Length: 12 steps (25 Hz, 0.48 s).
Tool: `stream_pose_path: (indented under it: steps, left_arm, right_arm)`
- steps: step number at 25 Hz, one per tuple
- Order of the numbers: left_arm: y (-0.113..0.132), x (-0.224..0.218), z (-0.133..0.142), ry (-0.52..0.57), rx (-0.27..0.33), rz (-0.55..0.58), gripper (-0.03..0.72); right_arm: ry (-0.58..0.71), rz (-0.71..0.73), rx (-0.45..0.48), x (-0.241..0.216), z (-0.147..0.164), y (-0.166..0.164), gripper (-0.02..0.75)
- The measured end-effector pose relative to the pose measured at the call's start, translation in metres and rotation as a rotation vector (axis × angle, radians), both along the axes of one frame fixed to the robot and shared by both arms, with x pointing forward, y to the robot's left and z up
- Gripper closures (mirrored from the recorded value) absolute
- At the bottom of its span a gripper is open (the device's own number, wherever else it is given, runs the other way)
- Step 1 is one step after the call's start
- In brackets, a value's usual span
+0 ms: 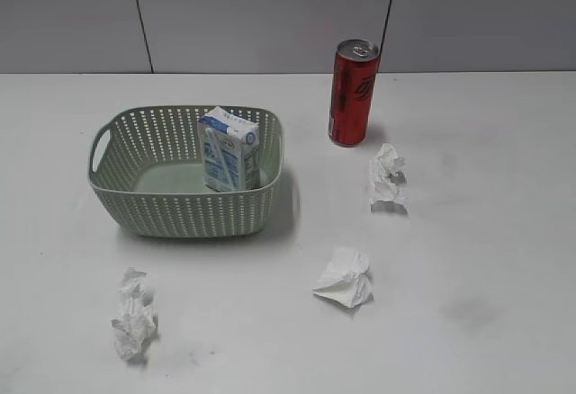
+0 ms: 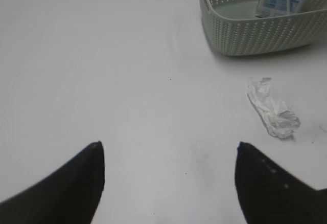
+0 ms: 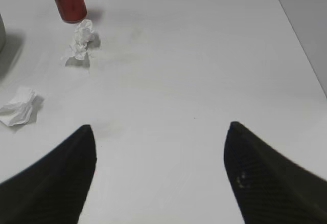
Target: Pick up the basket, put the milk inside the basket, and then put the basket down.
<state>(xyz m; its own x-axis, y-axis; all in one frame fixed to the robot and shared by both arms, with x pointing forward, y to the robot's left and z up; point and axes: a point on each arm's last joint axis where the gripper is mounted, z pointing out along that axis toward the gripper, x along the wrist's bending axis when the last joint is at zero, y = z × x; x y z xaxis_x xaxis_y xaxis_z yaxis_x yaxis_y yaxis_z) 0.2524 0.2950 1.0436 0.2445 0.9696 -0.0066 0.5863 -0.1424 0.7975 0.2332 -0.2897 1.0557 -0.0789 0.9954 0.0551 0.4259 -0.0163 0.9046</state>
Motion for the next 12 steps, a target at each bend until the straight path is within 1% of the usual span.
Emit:
stream_pose_path:
  steps: [9, 12]
  left_arm:
    - [-0.0001, -0.0002, 0.0000, -0.001, -0.001, -0.001, 0.099]
    - [0.0005, -0.0030, 0.0004, -0.022, -0.008, 0.027, 0.099]
  right_arm:
    - [0.000, 0.000, 0.000, 0.0000, 0.0000, 0.0000, 0.149]
    - [0.000, 0.000, 0.001, 0.0000, 0.0000, 0.0001, 0.148]
